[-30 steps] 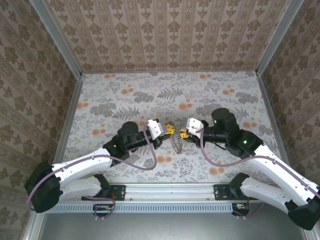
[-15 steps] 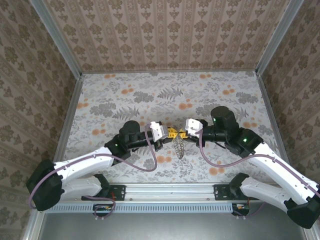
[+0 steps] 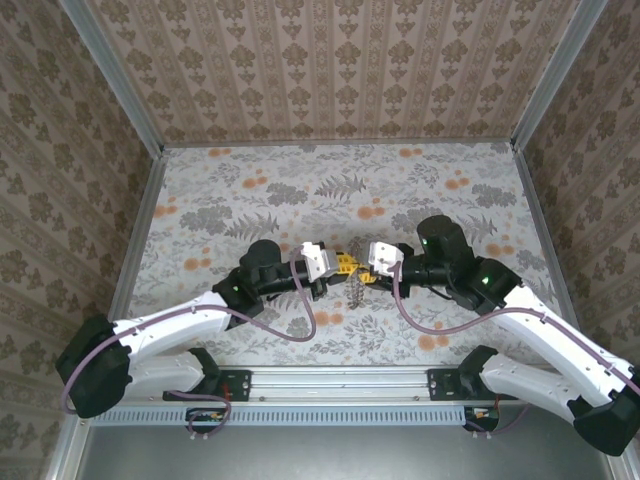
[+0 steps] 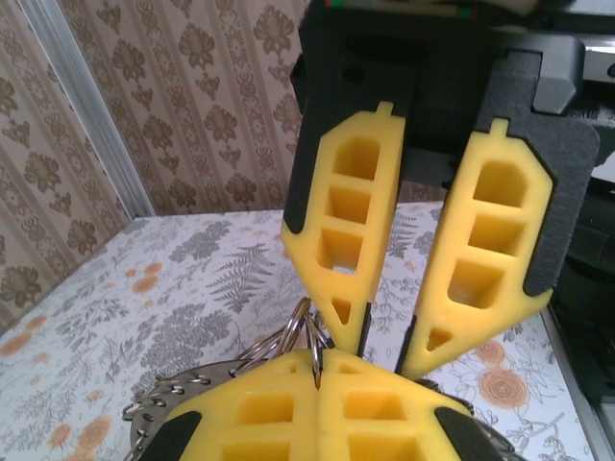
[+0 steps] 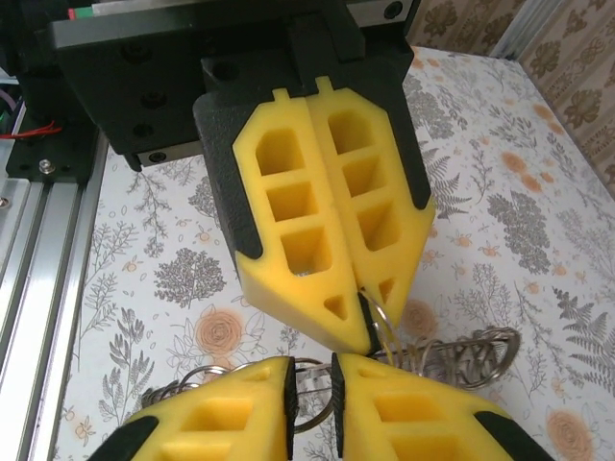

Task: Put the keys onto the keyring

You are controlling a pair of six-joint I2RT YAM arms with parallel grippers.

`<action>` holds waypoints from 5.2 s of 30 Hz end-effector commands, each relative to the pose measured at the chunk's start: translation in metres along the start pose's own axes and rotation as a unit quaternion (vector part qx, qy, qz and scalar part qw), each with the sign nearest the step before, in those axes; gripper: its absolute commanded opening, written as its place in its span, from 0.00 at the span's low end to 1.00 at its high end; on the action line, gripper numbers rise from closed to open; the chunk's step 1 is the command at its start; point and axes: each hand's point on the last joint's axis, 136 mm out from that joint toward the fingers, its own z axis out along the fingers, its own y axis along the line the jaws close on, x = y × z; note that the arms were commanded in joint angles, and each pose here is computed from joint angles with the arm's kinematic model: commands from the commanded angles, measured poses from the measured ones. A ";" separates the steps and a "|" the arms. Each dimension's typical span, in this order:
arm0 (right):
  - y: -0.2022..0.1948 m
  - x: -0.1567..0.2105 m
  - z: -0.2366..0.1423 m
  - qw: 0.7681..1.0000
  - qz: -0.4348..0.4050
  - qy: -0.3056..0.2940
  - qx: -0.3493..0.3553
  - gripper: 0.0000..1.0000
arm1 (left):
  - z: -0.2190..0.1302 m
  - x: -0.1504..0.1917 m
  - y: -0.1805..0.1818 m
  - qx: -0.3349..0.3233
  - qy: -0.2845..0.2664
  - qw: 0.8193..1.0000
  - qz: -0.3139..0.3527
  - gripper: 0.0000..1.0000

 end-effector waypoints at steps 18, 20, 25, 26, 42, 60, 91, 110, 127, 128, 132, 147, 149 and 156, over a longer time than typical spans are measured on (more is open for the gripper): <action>0.000 -0.020 -0.037 0.997 0.008 -0.073 0.021 0.26 | 0.000 -0.040 -0.013 0.042 -0.080 0.995 0.041 0.00; 0.000 -0.020 -0.036 0.997 0.008 -0.074 0.018 0.25 | 0.001 -0.041 -0.014 0.047 -0.081 0.995 0.040 0.00; -0.002 -0.024 -0.032 0.997 0.007 -0.078 0.009 0.21 | 0.004 -0.042 -0.016 0.058 -0.082 0.994 0.039 0.00; -0.001 -0.024 -0.032 0.997 0.007 -0.078 0.006 0.19 | 0.004 -0.042 -0.015 0.058 -0.083 0.994 0.039 0.00; 0.009 -0.004 -0.019 0.998 0.018 -0.052 -0.024 0.17 | 0.008 -0.050 -0.015 0.064 -0.095 0.993 0.038 0.00; 0.025 0.027 -0.020 0.999 0.013 0.007 -0.040 0.17 | 0.012 -0.053 -0.019 0.082 -0.105 0.990 0.038 0.00; 0.026 0.039 -0.013 0.999 -0.017 0.021 -0.047 0.02 | 0.020 -0.052 -0.024 0.106 -0.109 0.988 0.035 0.00; 0.008 0.035 -0.017 0.998 0.007 0.062 -0.020 0.00 | 0.022 0.007 -0.018 0.094 0.072 0.993 -0.011 0.26; 0.012 0.027 -0.016 0.998 0.003 0.042 -0.037 0.00 | 0.026 0.022 -0.028 0.133 0.083 0.987 -0.040 0.29; 0.012 0.027 -0.016 0.998 0.003 0.043 -0.037 0.00 | 0.026 0.024 -0.028 0.131 0.086 0.987 -0.040 0.29; 0.013 0.026 -0.017 0.998 0.000 0.042 -0.037 0.00 | 0.027 0.029 -0.025 0.124 0.095 0.987 -0.040 0.29; 0.009 0.016 -0.014 0.999 0.003 0.024 -0.035 0.00 | 0.032 0.024 -0.026 0.133 0.105 0.985 -0.030 0.16; 0.008 0.015 -0.014 0.999 0.004 0.024 -0.034 0.00 | 0.033 0.027 -0.026 0.135 0.110 0.984 -0.033 0.18; 0.008 0.018 -0.014 0.999 0.006 0.028 -0.033 0.00 | 0.033 0.023 -0.027 0.139 0.113 0.983 -0.023 0.00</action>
